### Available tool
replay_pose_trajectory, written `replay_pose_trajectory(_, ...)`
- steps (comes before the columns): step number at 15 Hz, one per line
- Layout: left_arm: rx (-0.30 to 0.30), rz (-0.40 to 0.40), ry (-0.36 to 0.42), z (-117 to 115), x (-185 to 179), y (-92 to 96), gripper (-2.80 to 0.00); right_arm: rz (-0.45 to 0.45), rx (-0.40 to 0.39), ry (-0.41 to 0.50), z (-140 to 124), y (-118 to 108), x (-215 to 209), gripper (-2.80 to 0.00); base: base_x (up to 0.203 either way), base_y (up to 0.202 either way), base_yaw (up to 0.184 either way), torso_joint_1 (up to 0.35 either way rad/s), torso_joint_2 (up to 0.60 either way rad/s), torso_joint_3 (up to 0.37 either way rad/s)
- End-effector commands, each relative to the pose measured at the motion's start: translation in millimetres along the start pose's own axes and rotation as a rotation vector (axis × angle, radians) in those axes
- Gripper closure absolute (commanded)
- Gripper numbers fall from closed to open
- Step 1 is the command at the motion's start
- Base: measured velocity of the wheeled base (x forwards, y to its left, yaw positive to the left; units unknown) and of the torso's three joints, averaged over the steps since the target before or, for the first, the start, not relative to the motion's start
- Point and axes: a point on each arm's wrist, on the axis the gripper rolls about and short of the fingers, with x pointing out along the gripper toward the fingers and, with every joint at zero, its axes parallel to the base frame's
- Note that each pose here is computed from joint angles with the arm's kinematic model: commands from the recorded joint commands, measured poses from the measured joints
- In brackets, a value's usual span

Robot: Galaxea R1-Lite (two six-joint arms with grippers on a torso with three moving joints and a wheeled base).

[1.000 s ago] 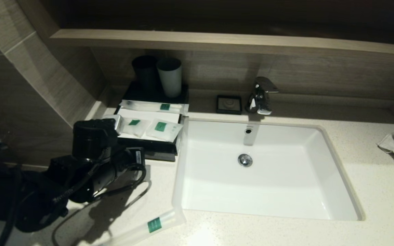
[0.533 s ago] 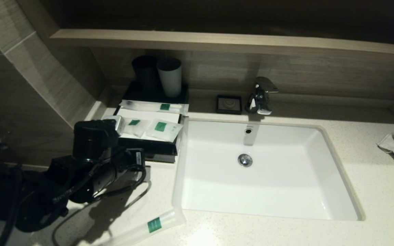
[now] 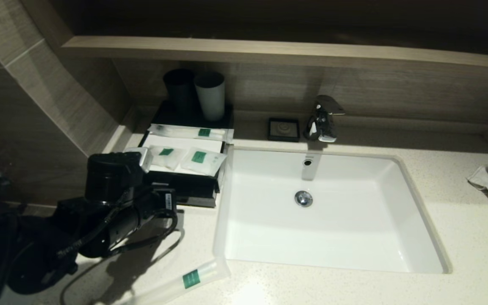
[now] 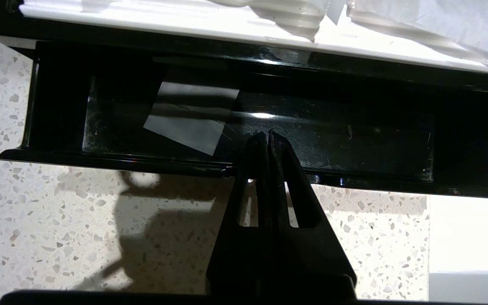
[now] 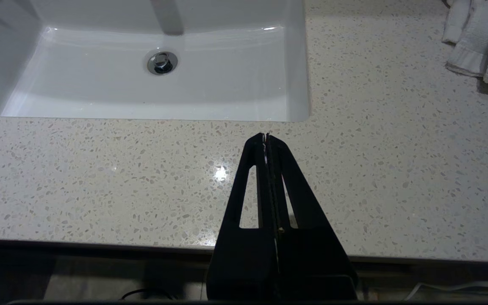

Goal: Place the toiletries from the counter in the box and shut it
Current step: Open the drawer

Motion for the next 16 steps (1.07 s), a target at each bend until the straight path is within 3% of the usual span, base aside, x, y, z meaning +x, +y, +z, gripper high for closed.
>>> replay_pose_trajectory(1,-0.004,0.001,-0.005,0,-4,1.3,0.00,0.000,0.000,0.001,0,0,0,0.00,0.000,0.000,0.000,0.000,0.00,0.000)
replay_pose_trajectory(16,0.014,-0.003,0.044,-23,-38,12.3,0.00,0.000,0.000,0.001,0,0,0,0.00,0.000,0.000,0.000,0.000,0.00,0.000)
